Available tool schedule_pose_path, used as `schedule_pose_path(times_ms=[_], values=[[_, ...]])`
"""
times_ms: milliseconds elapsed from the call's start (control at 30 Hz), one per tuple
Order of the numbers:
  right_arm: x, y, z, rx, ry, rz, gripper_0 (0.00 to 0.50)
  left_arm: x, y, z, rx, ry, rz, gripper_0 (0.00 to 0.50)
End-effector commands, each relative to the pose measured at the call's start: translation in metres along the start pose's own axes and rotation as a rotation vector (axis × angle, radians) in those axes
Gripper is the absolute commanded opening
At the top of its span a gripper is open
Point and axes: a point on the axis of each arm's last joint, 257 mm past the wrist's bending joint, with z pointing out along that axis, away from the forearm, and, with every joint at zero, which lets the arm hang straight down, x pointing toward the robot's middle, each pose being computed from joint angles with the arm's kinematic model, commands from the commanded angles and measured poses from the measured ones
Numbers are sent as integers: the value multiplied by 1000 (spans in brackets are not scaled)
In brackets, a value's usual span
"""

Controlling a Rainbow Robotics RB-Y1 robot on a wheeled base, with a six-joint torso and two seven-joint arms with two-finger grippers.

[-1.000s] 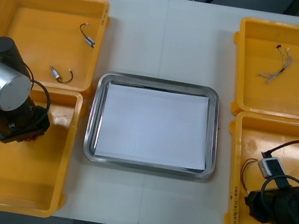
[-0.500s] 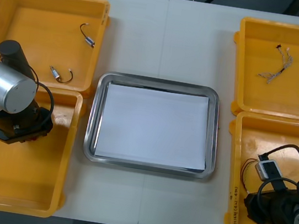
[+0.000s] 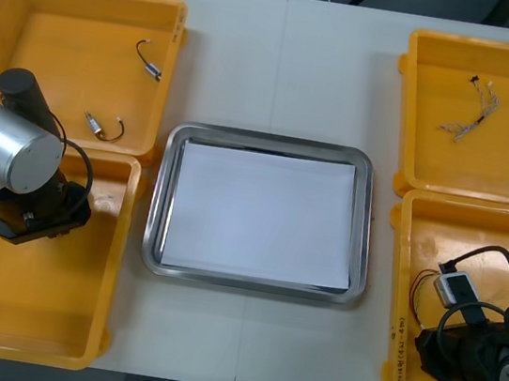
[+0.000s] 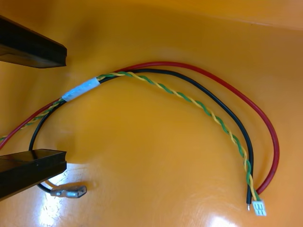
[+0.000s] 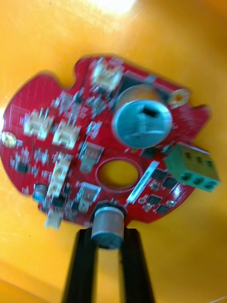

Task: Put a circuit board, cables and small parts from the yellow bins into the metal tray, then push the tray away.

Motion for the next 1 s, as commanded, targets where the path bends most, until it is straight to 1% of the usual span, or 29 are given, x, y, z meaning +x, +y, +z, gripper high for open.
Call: schedule_pose_path(times_ms=[33, 133, 300, 433, 500, 533, 567, 600, 633, 667, 733, 900, 1000], values=[[14, 2, 7, -4, 14, -18, 500, -5, -16, -6, 28, -27, -29, 0], [14, -1, 14, -5, 2, -12, 500, -6, -16, -6, 28, -27, -24, 0], [16, -2, 14, -7, 9, -6, 500, -6, -13, -9, 28, -26, -14, 0], [15, 0, 14, -13, 8, -3, 500, -6, -13, -20, 51, -17, -4, 0], [15, 0, 14, -17, 8, -1, 500, -5, -10, -30, 55, -16, 11, 0], [16, 1, 14, -18, 12, -2, 412, -3, -9, -35, 60, -11, 18, 0], [16, 1, 14, -20, 14, -2, 289, -4, -10, -38, 64, -17, 20, 0], [18, 2, 14, -22, 21, -1, 289, -6, -11, -43, 76, -29, 28, 0], [20, 2, 14, -24, 26, -2, 21, -7, -12, -45, 81, -37, 35, 0], [20, 3, 13, -27, 29, 0, 0, -10, -11, -52, 88, -58, 48, 0], [20, 3, 13, -28, 29, -1, 0, -11, -11, -56, 93, -70, 58, 0], [14, -2, 8, -17, 12, -5, 0, -9, -3, -62, 96, -89, 85, 0], [9, -7, 0, -6, 9, -7, 0, -12, 1, -71, 106, -113, 102, 0]])
